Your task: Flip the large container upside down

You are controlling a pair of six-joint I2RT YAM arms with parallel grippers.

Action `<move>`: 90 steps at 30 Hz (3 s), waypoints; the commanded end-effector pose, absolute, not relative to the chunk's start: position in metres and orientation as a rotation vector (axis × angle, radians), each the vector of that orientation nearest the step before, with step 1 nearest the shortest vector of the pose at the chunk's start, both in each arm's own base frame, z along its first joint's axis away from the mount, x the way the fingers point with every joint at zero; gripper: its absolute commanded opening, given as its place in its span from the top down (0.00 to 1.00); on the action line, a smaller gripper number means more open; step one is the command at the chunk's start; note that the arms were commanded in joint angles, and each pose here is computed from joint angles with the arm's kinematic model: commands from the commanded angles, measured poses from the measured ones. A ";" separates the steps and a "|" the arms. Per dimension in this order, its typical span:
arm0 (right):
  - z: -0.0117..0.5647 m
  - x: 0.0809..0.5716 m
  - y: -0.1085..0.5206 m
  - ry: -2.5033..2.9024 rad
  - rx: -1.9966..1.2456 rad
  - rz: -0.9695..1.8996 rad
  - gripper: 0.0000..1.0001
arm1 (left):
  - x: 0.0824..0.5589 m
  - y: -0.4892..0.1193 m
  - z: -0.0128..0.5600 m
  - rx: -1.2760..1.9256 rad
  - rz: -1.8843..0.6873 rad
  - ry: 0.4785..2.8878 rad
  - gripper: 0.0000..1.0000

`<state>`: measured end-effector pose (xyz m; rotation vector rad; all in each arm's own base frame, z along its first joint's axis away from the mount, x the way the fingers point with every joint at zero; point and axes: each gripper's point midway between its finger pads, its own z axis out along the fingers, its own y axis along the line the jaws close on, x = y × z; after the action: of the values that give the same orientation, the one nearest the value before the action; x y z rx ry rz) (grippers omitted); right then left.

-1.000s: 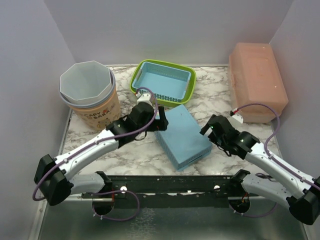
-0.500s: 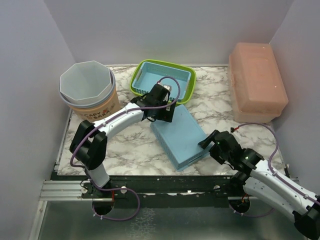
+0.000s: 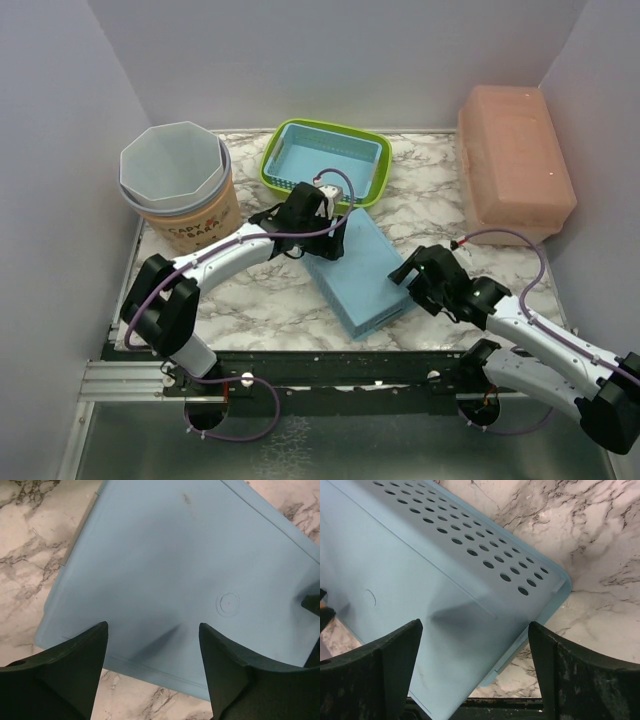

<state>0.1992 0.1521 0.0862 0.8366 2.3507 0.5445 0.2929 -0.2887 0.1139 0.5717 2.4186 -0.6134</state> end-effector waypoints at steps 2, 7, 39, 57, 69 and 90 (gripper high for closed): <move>0.102 0.216 0.145 2.293 0.825 0.458 0.10 | 0.243 -0.280 0.096 0.538 -0.757 2.538 0.27; 0.116 0.228 0.151 2.259 0.812 0.479 0.08 | 0.238 -0.272 0.113 0.455 -0.762 2.489 0.34; 0.099 0.211 0.171 2.437 0.714 0.510 0.00 | 0.220 -0.256 0.090 0.571 -0.817 2.544 0.17; 0.108 0.228 0.140 2.514 0.522 0.096 0.00 | 0.162 -0.311 0.116 0.473 -1.162 2.443 0.18; 0.119 0.229 0.107 2.496 0.461 -0.158 0.00 | 0.164 -0.320 0.140 0.197 -1.297 2.291 0.18; 0.164 0.245 0.198 2.482 0.291 0.466 0.00 | 0.212 -0.229 0.152 -0.070 -0.695 2.239 0.06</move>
<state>0.2383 0.1489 0.1564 0.4069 2.4513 0.2051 0.1784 -0.2846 0.1347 0.1640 2.3240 -1.0202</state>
